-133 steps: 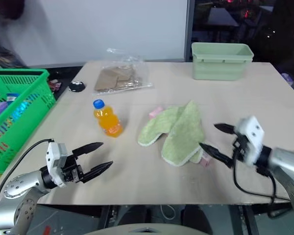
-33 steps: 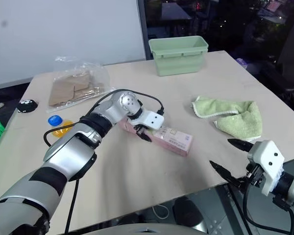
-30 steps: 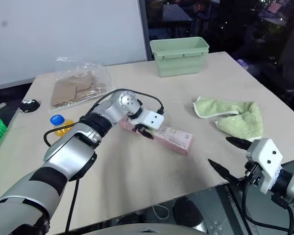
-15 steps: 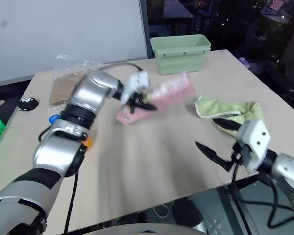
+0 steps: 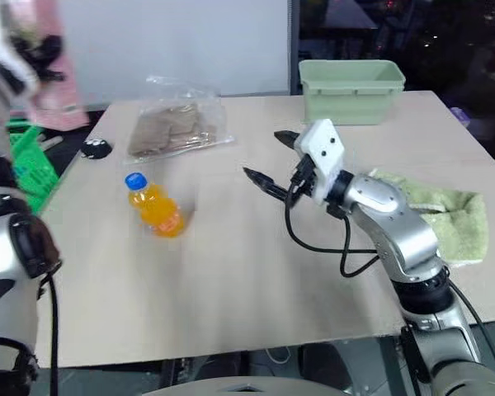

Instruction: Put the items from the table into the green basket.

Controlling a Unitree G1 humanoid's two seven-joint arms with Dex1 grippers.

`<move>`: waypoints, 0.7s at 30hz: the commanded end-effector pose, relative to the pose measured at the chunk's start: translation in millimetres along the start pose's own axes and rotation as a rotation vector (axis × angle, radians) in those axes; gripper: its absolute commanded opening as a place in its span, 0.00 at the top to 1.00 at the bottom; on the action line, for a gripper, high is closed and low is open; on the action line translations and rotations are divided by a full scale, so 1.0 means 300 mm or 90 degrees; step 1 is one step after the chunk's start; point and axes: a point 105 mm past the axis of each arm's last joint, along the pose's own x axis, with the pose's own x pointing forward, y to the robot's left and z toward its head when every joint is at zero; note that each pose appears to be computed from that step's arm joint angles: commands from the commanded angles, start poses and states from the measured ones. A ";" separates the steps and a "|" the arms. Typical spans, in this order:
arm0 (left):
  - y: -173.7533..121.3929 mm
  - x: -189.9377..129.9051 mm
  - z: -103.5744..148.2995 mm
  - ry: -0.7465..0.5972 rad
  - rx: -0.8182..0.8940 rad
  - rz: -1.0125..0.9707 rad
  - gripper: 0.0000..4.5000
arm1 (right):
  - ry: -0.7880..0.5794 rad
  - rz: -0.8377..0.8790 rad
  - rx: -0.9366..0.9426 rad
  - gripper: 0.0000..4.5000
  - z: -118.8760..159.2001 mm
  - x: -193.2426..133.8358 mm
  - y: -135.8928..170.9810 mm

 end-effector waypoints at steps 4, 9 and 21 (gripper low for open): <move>0.229 -0.098 0.032 -0.037 0.239 0.158 0.66 | -0.062 0.125 -0.016 0.00 0.072 0.037 0.084; 0.323 -0.147 -0.041 0.021 0.302 0.201 0.66 | -0.077 0.157 -0.016 0.00 0.086 0.064 0.110; 0.387 -0.221 -0.232 0.133 0.283 0.236 0.01 | -0.078 0.175 -0.007 0.00 0.089 0.040 0.129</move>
